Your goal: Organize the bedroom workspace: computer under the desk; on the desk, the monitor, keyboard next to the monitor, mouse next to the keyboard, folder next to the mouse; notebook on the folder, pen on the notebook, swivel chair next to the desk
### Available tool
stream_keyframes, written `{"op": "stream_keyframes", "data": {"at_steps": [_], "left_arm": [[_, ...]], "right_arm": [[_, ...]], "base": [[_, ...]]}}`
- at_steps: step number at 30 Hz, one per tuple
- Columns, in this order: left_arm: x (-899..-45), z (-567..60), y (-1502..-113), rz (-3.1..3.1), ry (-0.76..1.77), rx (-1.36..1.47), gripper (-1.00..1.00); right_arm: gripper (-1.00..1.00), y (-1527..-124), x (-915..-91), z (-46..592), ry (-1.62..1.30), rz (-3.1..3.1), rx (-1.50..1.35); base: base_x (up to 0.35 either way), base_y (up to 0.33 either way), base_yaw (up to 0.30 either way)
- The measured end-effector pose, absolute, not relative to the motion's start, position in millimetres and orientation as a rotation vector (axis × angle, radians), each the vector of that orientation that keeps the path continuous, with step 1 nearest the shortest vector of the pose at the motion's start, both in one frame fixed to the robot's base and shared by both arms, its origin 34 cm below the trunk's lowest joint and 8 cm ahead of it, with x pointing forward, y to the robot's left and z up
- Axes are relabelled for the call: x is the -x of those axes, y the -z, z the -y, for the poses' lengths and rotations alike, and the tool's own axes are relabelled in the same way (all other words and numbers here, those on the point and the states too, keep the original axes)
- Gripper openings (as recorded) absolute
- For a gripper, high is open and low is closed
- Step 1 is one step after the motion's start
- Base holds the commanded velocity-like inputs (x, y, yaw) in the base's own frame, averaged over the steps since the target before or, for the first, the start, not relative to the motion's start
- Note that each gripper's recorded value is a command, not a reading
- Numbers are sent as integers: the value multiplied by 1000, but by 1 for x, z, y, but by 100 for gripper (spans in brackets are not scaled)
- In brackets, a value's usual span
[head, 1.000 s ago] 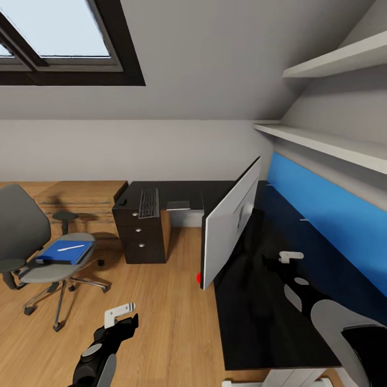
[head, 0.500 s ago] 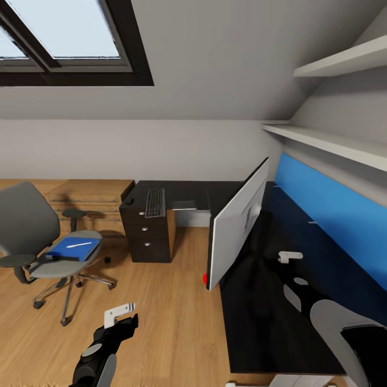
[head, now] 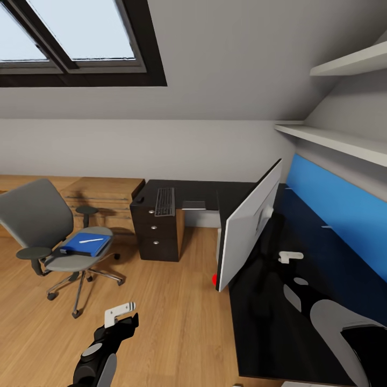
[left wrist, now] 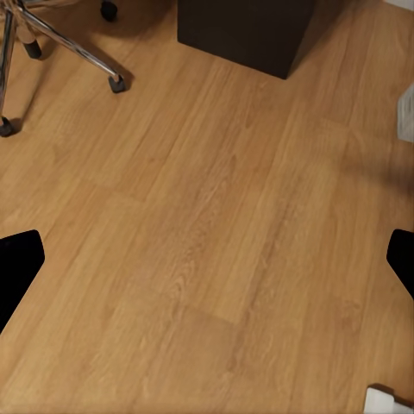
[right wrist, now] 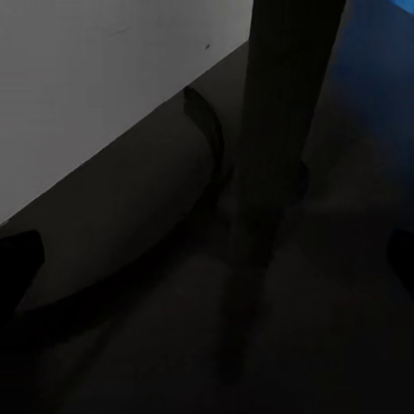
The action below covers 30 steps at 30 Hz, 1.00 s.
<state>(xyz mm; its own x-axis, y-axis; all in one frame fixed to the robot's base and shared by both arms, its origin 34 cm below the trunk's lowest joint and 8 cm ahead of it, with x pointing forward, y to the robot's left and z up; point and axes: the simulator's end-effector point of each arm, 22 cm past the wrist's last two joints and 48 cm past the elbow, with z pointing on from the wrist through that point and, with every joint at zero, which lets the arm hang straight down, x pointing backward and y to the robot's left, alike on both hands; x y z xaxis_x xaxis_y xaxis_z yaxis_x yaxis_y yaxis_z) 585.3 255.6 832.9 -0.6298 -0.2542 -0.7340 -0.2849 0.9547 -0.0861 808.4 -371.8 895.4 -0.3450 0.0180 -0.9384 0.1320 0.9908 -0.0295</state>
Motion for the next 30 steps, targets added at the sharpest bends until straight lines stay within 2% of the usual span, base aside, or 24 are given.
{"op": "stream_keyframes", "data": {"at_steps": [16,30], "left_arm": [[-585,-257,-832,-2280,-50,374,100],[-585,-259,-832,-2281,-54,376,100]], "right_arm": [[100,-895,-808,372,118,-1923,-107],[100,-895,-808,371,115,-1923,-107]], "base": [[-3,-6,1],[-30,-148,0]]}}
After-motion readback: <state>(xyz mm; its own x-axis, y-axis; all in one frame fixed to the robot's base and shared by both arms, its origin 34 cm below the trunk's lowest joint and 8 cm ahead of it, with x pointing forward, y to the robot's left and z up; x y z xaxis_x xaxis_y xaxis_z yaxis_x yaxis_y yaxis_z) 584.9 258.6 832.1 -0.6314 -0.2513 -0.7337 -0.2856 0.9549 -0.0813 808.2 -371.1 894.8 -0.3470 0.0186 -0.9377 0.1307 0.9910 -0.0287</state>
